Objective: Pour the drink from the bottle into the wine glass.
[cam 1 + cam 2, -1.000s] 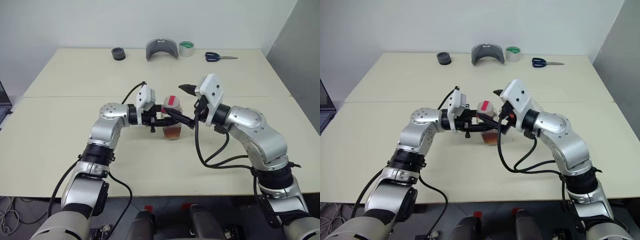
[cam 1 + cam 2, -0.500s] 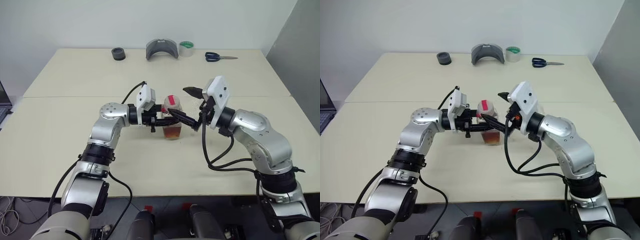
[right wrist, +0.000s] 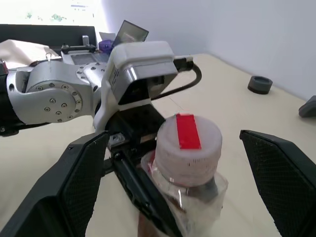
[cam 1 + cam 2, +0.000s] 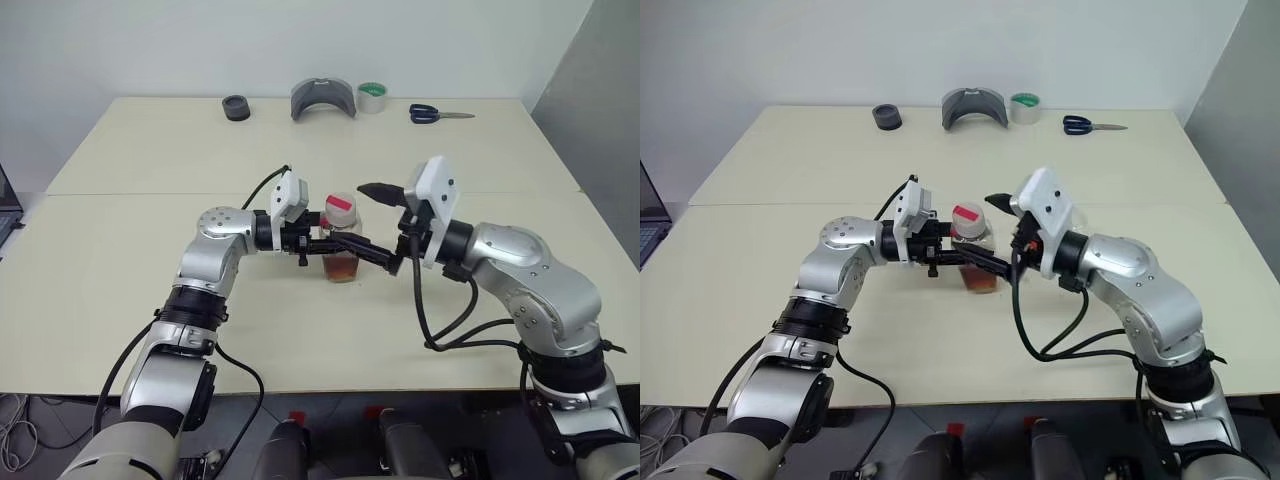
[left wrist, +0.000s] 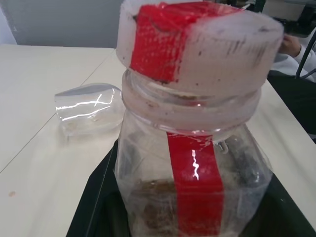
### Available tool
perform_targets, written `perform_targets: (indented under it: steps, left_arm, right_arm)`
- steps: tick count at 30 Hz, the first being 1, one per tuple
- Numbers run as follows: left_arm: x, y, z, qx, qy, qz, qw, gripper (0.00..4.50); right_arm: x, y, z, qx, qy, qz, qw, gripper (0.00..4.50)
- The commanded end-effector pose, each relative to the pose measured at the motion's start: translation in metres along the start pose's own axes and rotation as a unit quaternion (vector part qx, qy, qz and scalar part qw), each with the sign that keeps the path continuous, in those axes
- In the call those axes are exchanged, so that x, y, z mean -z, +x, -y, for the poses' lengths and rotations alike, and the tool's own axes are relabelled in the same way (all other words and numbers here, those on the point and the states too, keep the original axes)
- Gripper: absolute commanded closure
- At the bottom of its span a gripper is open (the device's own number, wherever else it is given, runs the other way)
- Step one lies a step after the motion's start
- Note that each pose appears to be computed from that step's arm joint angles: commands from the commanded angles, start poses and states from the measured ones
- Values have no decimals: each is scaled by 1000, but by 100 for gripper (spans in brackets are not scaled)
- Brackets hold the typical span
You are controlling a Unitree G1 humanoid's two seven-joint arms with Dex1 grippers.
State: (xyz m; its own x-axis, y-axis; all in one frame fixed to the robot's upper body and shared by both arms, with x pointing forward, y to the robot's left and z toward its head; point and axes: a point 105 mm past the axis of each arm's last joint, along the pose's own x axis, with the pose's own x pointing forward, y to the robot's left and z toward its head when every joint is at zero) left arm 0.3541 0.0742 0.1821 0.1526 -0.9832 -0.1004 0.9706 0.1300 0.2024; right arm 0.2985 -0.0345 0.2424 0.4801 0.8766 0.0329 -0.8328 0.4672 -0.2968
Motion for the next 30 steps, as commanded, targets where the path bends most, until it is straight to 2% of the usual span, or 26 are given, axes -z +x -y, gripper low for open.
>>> perform_targets:
  steps: [1, 10, 30]
  left_arm:
    - [-21, -3, -4, -1, 30, 21, 999, 270]
    - [-21, -3, -3, 1, 30, 19, 999, 270]
    - [-21, -2, -4, -2, 31, 18, 999, 270]
  right_arm:
    - [-13, 11, 8, 29, -31, 23, 999, 0]
    - [-14, 19, 16, 50, -48, 22, 997, 0]
    - [-8, 5, 21, 59, -42, 2, 997, 0]
